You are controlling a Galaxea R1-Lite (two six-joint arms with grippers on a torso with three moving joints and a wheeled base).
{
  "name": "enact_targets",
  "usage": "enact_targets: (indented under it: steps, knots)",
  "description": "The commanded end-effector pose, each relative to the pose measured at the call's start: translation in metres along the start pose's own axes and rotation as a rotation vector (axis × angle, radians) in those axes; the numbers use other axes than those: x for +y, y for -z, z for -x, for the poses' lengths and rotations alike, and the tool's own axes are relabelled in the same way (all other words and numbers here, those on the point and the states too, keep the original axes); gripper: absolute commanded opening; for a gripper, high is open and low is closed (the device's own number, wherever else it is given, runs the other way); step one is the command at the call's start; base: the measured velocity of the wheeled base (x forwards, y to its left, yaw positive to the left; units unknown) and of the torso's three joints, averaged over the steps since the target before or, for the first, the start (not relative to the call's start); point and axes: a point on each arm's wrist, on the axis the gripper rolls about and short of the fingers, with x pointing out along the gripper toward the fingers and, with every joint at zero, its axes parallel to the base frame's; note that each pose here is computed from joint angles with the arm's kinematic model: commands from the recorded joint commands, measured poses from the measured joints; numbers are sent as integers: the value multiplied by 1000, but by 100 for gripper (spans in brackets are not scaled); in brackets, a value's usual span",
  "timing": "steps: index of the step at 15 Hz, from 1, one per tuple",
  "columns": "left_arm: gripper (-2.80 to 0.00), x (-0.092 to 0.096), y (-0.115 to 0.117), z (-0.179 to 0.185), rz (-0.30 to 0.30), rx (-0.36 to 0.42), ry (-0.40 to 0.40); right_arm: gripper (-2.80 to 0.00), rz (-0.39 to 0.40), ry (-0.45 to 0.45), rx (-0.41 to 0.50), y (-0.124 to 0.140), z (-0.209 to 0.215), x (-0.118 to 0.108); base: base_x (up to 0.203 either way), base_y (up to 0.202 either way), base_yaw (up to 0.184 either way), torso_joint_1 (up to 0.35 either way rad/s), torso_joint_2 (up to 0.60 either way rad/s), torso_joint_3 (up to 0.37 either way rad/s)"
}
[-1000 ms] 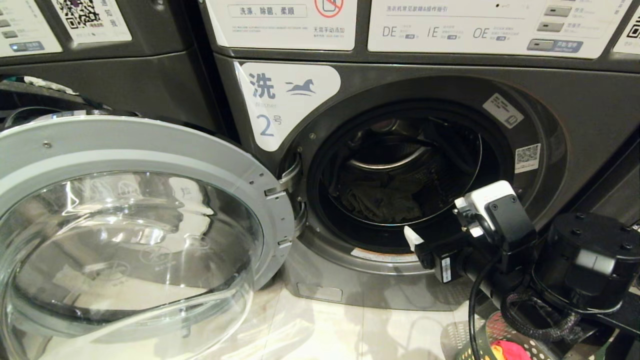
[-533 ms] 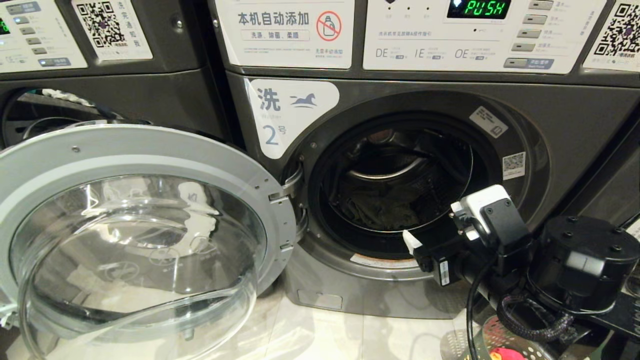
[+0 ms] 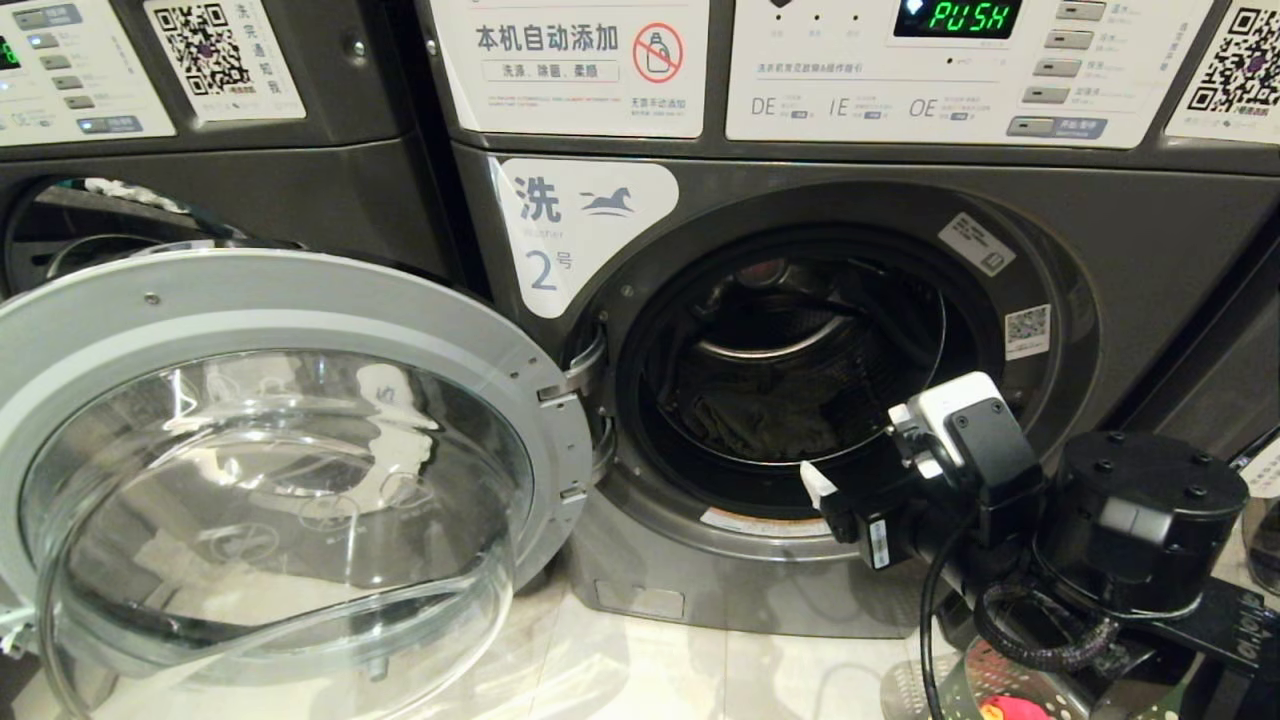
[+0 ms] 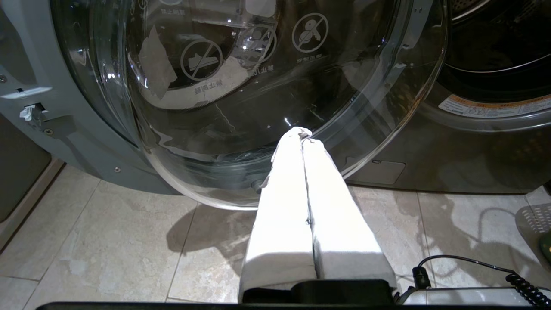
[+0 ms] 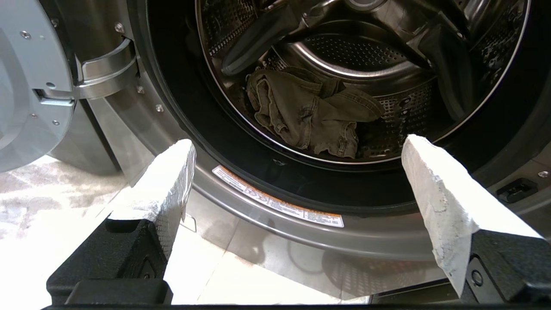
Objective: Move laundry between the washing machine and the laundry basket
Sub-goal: Pick a cloth and place it into the basket
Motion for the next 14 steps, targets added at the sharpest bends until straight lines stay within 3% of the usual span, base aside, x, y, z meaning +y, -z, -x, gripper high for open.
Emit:
enact_targets:
  steps: [1,9,14]
  knots:
    - [-280,0,0,0,-4,1,2,0,1,5,0,1,0,0,0,0,0,0,0,0]
    - [-280,0,0,0,-9,0,1,0,1,4,7,3,1,0,0,0,0,0,0,0]
    - [-280,0,0,0,-7,1,2,0,1,4,5,2,1,0,103,0,0,8,4,4]
